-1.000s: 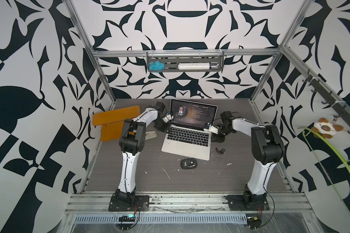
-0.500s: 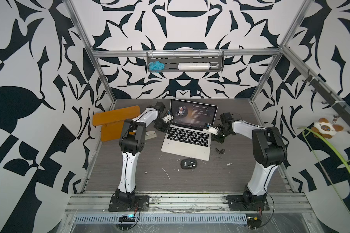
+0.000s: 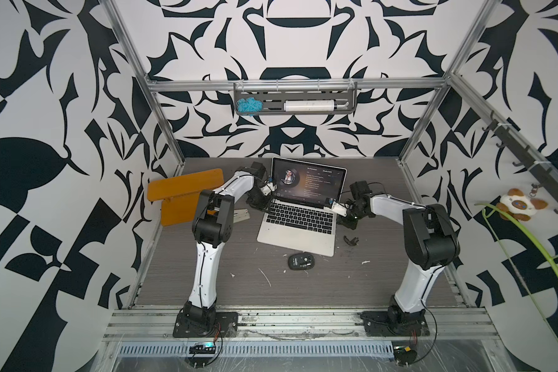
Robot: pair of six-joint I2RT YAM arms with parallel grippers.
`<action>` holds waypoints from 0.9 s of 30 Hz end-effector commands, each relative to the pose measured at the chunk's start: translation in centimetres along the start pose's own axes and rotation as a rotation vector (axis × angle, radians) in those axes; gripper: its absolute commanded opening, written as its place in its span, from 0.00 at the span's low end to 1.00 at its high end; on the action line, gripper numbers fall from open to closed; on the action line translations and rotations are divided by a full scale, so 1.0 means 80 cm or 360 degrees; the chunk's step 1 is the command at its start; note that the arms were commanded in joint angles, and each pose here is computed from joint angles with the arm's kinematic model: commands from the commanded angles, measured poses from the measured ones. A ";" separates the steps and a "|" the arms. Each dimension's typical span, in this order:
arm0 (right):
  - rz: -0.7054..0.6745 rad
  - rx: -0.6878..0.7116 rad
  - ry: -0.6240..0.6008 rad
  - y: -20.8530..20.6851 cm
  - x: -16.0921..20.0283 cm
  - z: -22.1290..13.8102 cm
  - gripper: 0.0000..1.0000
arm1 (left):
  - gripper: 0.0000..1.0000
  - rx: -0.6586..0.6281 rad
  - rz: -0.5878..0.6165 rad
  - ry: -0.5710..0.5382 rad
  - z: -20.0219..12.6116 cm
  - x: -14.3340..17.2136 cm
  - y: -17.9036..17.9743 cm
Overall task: Remove the wireless mouse receiver from the laptop
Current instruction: Take out the USB plug from the USB port.
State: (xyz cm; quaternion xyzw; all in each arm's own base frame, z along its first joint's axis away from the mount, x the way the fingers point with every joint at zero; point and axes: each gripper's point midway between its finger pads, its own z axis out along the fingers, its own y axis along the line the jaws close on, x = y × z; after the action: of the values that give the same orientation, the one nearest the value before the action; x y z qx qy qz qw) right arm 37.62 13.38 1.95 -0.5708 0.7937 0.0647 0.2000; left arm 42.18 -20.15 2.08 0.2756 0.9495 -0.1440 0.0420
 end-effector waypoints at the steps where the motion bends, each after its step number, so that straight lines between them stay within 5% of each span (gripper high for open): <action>1: -0.0027 -0.0001 0.0029 0.009 0.002 0.001 0.02 | 0.23 -0.0111 -0.0170 0.0504 0.078 0.092 0.028; 22: 0.0134 0.0085 0.0101 0.006 0.051 -0.016 0.02 | 0.22 -0.0154 -0.0211 0.0623 0.086 0.098 0.029; 27: 0.0163 0.0113 0.0089 0.000 0.043 -0.031 0.02 | 0.38 -0.0080 -0.0228 0.0499 0.063 0.079 0.016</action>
State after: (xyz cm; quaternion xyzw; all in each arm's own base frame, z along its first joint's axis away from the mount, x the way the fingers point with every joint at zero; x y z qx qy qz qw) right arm 36.74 9.96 1.98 -0.5361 0.8177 0.0323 0.2072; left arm 41.39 -19.87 1.99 0.2446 0.9622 -0.1191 -0.0083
